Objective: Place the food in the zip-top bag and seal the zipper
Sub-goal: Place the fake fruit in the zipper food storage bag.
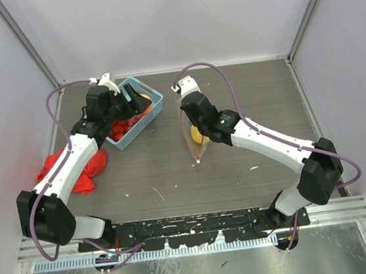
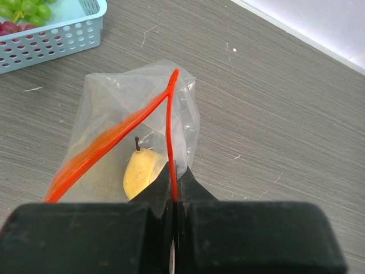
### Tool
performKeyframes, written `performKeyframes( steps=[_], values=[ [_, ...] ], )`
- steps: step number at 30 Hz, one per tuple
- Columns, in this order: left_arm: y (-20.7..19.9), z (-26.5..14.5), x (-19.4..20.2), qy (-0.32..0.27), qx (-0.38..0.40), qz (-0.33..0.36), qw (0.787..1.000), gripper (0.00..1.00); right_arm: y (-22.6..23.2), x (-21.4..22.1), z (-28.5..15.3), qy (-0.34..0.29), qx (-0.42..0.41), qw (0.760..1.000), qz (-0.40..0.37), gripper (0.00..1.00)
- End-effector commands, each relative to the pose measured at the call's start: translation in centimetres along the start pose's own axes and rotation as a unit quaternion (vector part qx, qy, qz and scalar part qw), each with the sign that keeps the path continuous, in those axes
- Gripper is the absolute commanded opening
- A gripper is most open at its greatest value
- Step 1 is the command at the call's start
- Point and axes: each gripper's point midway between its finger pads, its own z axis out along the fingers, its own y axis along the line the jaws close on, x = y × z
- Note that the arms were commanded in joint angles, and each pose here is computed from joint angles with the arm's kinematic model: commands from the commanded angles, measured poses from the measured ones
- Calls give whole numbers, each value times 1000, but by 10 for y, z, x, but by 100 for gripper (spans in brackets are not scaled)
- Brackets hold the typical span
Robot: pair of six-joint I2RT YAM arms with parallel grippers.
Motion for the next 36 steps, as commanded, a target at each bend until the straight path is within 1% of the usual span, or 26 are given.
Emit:
performKeyframes(
  steps=[1, 5, 7, 11, 13, 23, 29, 36],
  values=[
    [-28, -16, 5, -14, 52, -10, 999, 49, 7, -19, 3, -15, -15, 1000, 23, 5],
    [-25, -19, 29, 6, 54, -26, 998, 48, 19, -11, 10, 0, -31, 999, 20, 10],
    [-28, -29, 30, -2, 58, -25, 998, 49, 23, -7, 12, 9, -37, 999, 19, 14],
    [-27, -32, 41, 8, 57, -28, 998, 48, 28, -4, 13, 20, -46, 998, 24, 24],
    [-27, -32, 46, 14, 60, -29, 998, 48, 31, -2, 13, 25, -53, 998, 27, 26],
    [-25, -41, 47, 5, 55, -29, 998, 48, 37, 2, -1, 38, -80, 995, 45, 32],
    [-24, -41, 51, 10, 56, -31, 998, 48, 32, 8, -9, 47, -78, 995, 49, 36],
    [-25, -44, 51, 8, 58, -32, 998, 48, 28, 11, -22, 47, -82, 994, 56, 36]
  ],
)
